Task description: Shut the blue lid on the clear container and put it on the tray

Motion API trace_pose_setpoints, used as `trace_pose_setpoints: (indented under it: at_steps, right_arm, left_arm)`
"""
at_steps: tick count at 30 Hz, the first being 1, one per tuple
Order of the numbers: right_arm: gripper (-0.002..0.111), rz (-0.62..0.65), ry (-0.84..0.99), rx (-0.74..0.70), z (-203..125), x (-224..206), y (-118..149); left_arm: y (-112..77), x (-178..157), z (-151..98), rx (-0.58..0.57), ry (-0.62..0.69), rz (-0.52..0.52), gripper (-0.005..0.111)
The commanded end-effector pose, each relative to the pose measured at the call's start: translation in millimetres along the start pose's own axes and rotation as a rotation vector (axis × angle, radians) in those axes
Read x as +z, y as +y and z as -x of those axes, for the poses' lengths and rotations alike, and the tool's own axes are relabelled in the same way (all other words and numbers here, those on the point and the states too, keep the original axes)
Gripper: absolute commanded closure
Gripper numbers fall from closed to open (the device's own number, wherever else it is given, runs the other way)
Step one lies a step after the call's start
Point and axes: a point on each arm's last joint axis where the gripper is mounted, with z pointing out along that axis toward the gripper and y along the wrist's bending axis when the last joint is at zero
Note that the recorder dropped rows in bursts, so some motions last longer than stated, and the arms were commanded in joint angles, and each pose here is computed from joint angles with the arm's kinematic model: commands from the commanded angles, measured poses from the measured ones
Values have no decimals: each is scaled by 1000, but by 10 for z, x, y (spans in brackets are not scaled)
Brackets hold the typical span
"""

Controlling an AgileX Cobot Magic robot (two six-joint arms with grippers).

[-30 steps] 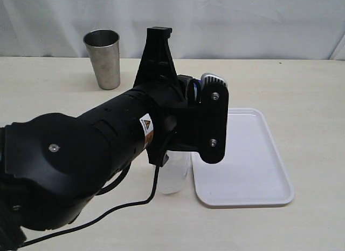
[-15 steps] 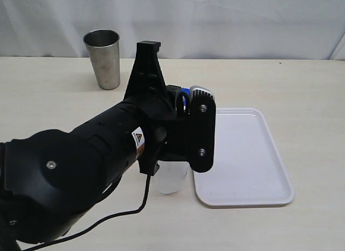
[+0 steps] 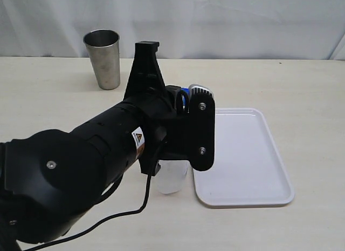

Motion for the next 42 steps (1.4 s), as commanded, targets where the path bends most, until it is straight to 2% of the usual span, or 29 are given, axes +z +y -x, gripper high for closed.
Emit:
trace_pose_setpoints:
  at_steps: [1,11,16,26,29,42]
  right_arm:
    - [104,-4,-5,3,-6,1,-3]
    - [104,-4,-5,3,-6,1,-3]
    - [104,-4,-5,3,-6,1,-3]
    - [104,-4,-5,3,-6,1,-3]
    - [104,-4,-5,3,-6,1,-3]
    - [104,-4,-5,3,-6,1,-3]
  left_arm:
    - [23,-7,-27,-11,30,29,107]
    - [49,-9,-47,-13,56,54,107]
    - [186,-4,17,-48,44,88,107]
    - [176,-26,49,-40,36,90,107]
    - [136,-19,94,-33,-17,43,107]
    - [148,-23,82,9,1,59,107]
